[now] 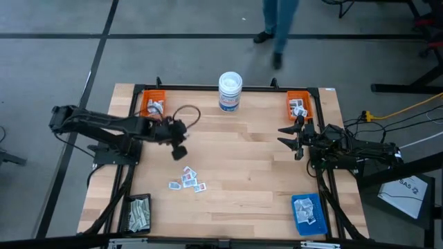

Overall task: Pick & Place First Aid Supplies
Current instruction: Put the orange ointment pack into the left orange bin

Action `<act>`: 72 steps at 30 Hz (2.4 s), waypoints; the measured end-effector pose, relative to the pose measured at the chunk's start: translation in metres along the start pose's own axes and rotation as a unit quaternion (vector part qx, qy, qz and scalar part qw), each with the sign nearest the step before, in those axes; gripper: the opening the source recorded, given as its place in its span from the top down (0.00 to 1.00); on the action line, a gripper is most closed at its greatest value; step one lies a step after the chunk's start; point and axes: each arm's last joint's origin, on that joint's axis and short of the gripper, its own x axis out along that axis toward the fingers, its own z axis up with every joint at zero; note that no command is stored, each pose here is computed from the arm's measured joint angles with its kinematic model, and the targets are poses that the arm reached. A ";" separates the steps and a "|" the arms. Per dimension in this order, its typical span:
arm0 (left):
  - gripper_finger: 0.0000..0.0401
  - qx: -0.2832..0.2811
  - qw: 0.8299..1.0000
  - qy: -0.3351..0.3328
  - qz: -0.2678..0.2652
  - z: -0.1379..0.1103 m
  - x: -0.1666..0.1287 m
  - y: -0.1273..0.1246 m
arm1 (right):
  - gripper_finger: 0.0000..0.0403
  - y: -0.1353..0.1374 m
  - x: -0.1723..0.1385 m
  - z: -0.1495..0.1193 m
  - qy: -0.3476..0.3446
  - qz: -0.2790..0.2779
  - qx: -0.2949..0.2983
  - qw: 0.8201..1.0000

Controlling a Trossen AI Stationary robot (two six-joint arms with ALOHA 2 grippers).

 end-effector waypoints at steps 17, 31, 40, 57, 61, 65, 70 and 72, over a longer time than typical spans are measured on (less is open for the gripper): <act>0.99 -0.072 0.978 0.070 0.185 0.029 -0.017 0.091 | 0.53 0.000 0.000 0.000 0.000 0.000 0.000 1.000; 0.96 -0.138 0.926 0.134 0.325 0.015 -0.027 0.146 | 0.53 0.000 0.000 0.000 0.000 0.000 0.000 1.000; 0.81 -0.123 0.925 0.144 0.329 0.014 -0.028 0.150 | 0.53 0.000 0.000 0.000 0.000 0.000 0.000 1.000; 0.59 -0.096 0.953 0.142 0.250 0.017 -0.023 0.134 | 0.53 0.000 0.000 0.000 0.000 0.000 0.000 1.000; 0.60 -0.082 0.963 0.133 0.219 0.019 -0.021 0.118 | 0.53 0.000 0.000 0.000 0.000 0.000 0.000 1.000; 0.60 -0.062 0.975 0.123 0.175 0.020 -0.019 0.096 | 0.53 0.000 0.000 0.000 0.000 0.000 0.000 1.000; 0.60 -0.018 0.988 0.118 0.101 0.017 -0.019 0.061 | 0.53 0.000 0.000 0.000 0.000 0.000 0.000 1.000; 0.60 0.011 0.991 0.115 0.065 0.015 -0.020 0.045 | 0.53 0.000 0.000 0.000 0.000 0.000 0.000 1.000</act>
